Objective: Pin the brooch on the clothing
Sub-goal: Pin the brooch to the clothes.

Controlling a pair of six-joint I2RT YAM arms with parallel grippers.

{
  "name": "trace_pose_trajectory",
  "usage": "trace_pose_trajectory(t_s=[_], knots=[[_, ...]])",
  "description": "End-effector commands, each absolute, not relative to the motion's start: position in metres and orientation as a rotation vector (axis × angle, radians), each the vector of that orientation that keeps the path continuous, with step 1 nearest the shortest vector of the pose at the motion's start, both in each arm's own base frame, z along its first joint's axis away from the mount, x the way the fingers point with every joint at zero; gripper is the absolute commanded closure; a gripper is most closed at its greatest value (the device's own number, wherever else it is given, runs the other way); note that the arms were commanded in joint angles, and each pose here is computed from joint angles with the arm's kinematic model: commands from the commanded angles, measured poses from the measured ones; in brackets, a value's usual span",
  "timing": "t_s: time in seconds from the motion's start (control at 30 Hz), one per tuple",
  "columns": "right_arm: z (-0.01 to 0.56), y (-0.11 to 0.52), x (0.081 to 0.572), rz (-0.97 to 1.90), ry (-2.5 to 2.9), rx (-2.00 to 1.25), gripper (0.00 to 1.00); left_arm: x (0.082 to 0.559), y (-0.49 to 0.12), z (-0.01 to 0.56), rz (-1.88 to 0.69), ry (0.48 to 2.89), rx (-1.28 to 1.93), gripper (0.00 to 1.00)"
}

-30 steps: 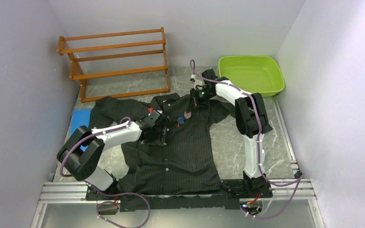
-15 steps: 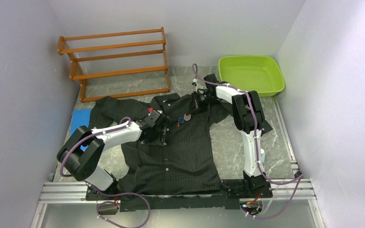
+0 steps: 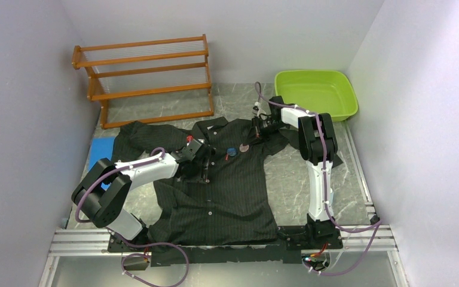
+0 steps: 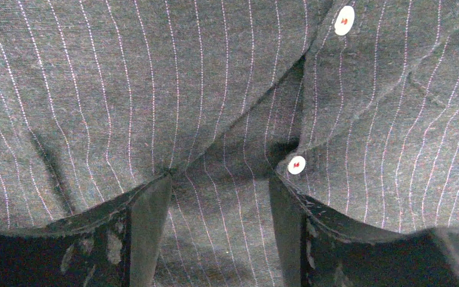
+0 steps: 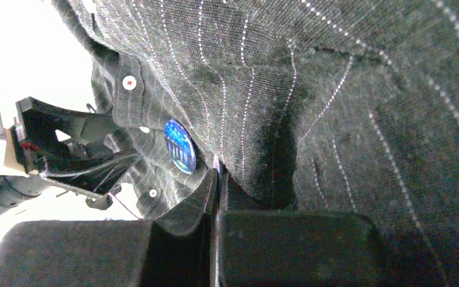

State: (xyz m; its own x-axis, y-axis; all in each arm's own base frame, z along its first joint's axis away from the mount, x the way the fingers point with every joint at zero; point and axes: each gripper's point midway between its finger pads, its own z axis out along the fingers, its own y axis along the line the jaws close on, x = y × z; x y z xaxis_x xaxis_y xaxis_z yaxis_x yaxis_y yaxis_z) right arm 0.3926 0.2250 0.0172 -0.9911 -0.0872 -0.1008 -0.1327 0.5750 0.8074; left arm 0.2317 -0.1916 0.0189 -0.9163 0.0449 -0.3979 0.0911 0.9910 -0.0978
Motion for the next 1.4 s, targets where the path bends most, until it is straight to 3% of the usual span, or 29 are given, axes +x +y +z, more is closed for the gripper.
trace_pose_trajectory(t_s=[0.0,0.57,1.37], knots=[[0.015,0.192,0.407,1.003,2.836,-0.178,1.0,0.219,-0.172,0.01,-0.046,2.773,0.078,0.33],[0.078,0.199,0.409,0.427,2.844,-0.291,1.0,0.226,-0.167,0.024,0.003,2.736,0.076,0.32],[0.14,0.225,0.394,-0.101,2.663,-0.402,1.0,0.23,-0.169,0.029,0.013,2.717,0.094,0.32]])
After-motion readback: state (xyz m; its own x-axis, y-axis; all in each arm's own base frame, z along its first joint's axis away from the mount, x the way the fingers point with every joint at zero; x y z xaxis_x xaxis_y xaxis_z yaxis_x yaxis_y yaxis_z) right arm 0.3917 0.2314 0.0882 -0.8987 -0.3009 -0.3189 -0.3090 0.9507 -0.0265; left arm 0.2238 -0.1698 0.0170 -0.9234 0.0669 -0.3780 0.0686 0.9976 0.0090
